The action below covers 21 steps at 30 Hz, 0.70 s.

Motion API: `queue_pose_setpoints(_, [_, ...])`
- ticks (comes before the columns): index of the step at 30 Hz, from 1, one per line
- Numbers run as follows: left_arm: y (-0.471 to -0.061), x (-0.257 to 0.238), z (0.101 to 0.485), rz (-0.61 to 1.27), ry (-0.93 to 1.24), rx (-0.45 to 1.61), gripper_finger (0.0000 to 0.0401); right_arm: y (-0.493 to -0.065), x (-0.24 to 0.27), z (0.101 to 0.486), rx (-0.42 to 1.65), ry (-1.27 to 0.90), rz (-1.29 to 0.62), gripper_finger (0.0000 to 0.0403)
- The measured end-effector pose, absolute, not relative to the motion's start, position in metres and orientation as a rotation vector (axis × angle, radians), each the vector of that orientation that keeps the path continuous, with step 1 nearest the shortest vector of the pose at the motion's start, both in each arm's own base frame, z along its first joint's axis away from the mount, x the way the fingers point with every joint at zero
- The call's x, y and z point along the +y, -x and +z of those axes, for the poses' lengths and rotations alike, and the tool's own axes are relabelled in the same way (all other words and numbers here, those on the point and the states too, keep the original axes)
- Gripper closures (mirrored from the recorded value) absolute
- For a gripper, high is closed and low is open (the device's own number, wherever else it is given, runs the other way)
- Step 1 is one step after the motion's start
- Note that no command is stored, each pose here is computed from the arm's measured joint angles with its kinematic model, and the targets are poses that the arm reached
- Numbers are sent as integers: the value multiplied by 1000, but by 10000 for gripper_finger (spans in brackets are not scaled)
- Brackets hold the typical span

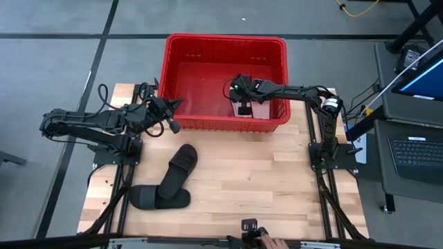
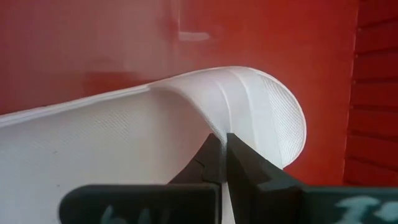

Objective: Pick and place slides into bin
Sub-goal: Put the pink slide into the red container

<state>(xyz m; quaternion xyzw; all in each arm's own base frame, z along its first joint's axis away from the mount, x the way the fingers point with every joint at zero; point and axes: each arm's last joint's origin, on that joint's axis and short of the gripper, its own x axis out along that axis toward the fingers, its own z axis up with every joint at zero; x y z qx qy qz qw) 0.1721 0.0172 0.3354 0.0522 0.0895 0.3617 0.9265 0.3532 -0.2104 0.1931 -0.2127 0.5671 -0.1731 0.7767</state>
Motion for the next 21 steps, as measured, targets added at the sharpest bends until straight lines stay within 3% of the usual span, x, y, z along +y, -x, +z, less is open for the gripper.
queue_pose_setpoints(21, [-172, 17, 335, 742, -107, 184, 399, -352, -206, 191, 1236, 447, -279, 394])
